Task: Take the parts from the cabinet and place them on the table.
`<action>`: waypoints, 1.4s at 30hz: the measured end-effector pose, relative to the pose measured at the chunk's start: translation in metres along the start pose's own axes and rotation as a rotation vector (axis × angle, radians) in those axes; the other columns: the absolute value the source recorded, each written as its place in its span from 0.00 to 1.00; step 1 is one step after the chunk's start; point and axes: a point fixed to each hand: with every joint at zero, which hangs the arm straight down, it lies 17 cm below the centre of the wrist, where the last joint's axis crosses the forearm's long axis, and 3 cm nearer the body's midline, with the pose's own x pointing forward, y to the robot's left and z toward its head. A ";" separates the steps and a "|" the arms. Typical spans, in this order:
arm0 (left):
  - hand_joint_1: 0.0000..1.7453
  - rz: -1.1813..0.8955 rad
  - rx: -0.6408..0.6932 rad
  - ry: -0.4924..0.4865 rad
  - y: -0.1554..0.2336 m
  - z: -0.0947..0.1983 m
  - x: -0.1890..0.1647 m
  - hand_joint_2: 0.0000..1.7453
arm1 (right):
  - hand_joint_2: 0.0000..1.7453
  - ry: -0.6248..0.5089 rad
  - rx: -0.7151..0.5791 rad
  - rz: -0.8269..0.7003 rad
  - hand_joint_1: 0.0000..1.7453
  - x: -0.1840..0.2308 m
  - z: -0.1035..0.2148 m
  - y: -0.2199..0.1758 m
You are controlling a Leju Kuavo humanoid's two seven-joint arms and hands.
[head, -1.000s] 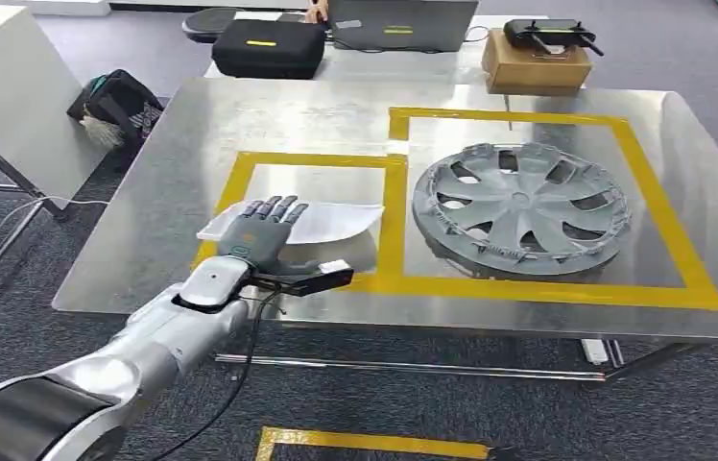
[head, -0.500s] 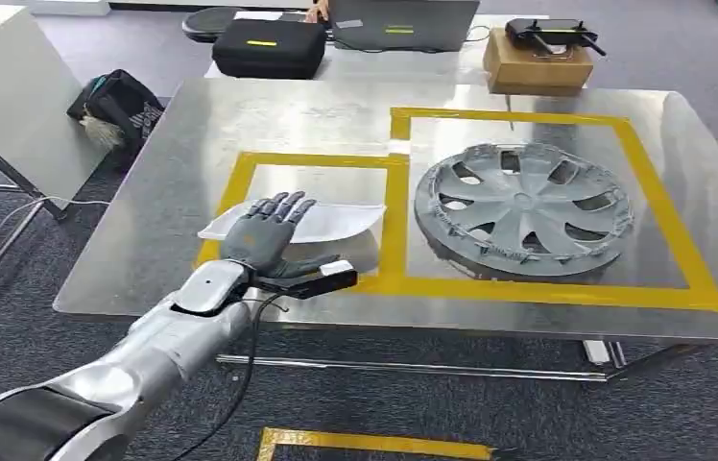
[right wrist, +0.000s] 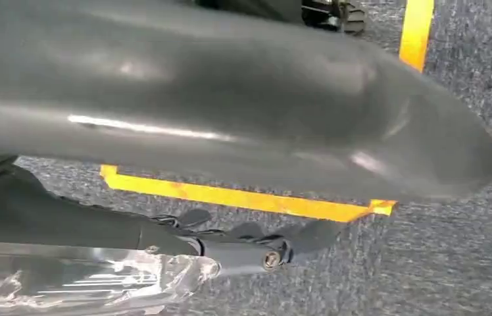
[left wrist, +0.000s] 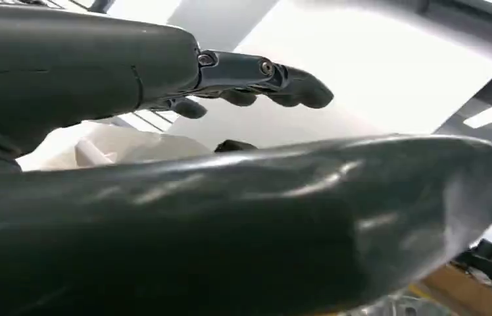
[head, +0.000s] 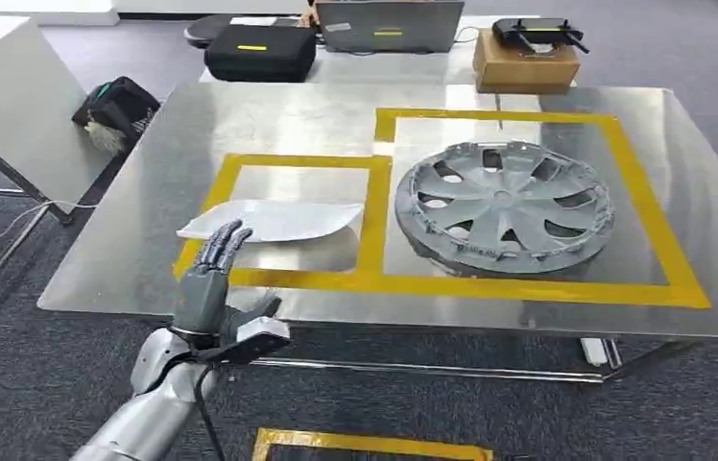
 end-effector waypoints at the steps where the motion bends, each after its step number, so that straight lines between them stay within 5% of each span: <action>1: 0.00 -0.001 0.008 0.007 0.004 0.004 -0.003 0.00 | 0.00 0.001 -0.001 -0.003 0.00 0.000 0.000 0.000; 20: 0.00 0.044 0.186 0.162 0.061 0.038 -0.051 0.00 | 0.00 -0.004 0.005 -0.037 0.00 0.001 0.002 0.005; 27: 0.00 0.396 0.325 0.442 0.080 0.090 -0.139 0.00 | 0.00 0.000 -0.064 -0.045 0.00 0.002 -0.001 -0.008; 35: 0.00 0.456 0.409 0.631 0.086 0.142 -0.192 0.00 | 0.00 -0.020 -0.098 -0.097 0.00 0.009 -0.001 -0.011; 42: 0.00 0.490 0.443 0.875 0.074 0.228 -0.240 0.00 | 0.00 -0.069 -0.116 -0.249 0.00 0.020 -0.003 -0.021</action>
